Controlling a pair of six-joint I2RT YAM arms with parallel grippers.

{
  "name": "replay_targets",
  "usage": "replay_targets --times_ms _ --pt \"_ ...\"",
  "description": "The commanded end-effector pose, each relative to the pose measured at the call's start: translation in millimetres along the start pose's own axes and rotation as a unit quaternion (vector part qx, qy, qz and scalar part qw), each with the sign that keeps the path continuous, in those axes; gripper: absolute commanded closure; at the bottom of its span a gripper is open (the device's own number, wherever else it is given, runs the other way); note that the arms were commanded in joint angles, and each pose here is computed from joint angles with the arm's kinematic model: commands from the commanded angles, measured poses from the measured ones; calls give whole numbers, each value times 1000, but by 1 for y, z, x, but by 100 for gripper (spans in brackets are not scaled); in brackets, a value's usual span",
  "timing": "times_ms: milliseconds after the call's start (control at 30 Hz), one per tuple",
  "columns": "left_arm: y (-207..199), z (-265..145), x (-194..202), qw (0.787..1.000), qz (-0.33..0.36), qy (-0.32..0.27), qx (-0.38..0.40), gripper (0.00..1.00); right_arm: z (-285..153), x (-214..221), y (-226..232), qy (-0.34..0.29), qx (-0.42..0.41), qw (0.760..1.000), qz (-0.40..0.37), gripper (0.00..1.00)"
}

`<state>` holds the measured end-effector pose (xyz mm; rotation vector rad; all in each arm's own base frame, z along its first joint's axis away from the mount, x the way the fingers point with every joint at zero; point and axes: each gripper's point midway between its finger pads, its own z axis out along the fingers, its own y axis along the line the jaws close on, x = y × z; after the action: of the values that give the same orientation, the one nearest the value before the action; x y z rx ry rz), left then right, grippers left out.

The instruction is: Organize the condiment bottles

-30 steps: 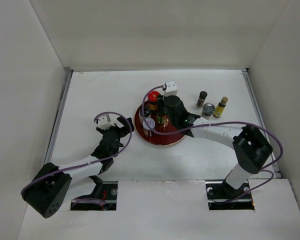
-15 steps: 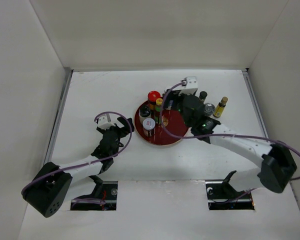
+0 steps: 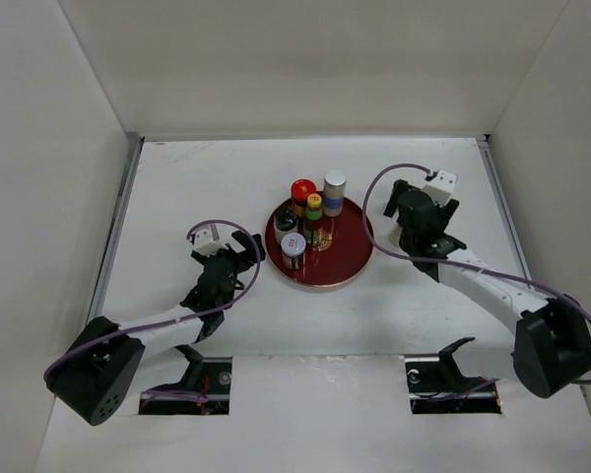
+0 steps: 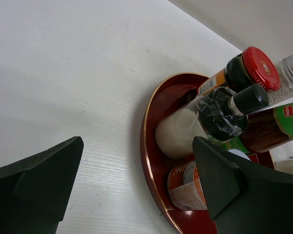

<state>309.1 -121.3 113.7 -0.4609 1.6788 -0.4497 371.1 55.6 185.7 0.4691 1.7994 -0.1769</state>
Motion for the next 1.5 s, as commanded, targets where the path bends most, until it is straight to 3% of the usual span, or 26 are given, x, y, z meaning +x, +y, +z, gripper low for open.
replay_targets --times_ms 0,267,433,633,967,1300,1467 --pt "-17 2 -14 999 -22 -18 23 3 8 9 10 23 -20 999 16 0" --pt "-16 4 -9 999 -20 -10 22 3 39 32 15 50 -15 998 21 2" --pt "-16 4 -10 999 -22 -11 24 3 43 24 16 33 -11 999 28 32" --pt "-18 5 -8 999 -21 -5 26 3 27 -3 24 -29 -4 1000 -2 45" --pt "-15 6 -7 1000 -19 -6 20 3 -16 -34 95 -76 -103 992 -5 46" --pt "-17 3 -10 999 -23 -8 28 3 2 15 179 -29 -193 981 3 43" --pt "-16 5 -8 999 -21 -4 26 3 4 31 183 -12 -195 981 4 31"
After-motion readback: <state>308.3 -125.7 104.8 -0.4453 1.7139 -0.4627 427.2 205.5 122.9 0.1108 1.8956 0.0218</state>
